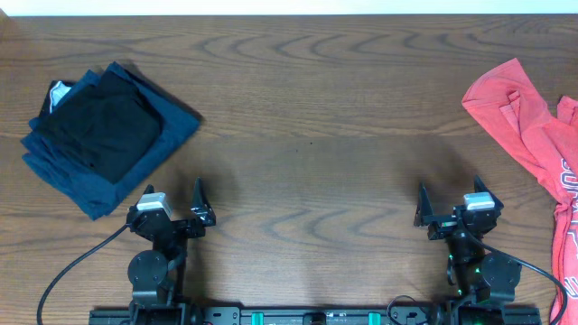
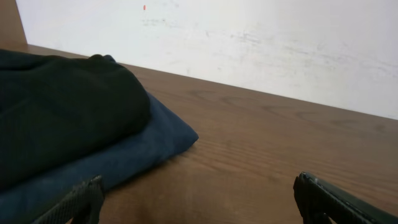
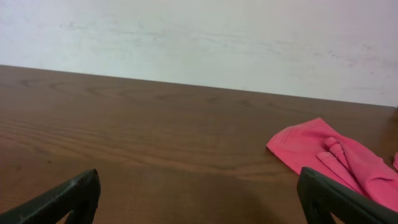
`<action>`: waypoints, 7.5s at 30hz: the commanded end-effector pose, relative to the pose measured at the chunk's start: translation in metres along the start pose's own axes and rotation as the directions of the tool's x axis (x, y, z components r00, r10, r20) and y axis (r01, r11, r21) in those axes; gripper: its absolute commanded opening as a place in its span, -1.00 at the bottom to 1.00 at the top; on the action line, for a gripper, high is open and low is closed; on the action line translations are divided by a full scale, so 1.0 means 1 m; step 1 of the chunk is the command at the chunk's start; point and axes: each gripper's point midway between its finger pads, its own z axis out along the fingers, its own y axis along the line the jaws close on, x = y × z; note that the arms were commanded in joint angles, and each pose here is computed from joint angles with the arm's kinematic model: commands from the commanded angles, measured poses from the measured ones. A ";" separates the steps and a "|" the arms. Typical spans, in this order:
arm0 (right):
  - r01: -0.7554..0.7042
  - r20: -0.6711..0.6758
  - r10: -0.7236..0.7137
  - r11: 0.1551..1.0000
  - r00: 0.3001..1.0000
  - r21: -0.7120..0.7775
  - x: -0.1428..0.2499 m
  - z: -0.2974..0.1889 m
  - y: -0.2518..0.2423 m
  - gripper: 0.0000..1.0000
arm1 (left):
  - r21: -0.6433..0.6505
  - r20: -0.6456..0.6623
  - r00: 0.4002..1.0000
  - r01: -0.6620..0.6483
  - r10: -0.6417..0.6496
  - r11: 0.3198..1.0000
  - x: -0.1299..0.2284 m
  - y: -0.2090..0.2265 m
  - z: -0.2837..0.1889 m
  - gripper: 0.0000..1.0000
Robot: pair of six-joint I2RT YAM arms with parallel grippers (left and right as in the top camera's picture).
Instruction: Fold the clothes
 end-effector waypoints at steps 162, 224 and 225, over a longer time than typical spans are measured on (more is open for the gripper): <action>-0.093 -0.850 0.408 0.911 0.333 0.401 0.115 0.101 -0.096 0.98 | -0.106 -0.756 0.653 -0.041 -0.054 0.993 0.004 -0.013 0.033 0.96; 0.076 -0.797 0.439 0.856 0.414 0.511 0.094 0.100 -0.105 0.80 | 0.045 -0.807 0.577 0.273 -0.126 0.961 0.019 -0.071 0.042 0.96; 0.061 -0.796 0.451 0.855 0.403 0.515 0.096 0.098 -0.105 0.78 | 0.041 -0.818 0.560 0.288 -0.134 0.957 0.023 -0.073 0.041 0.96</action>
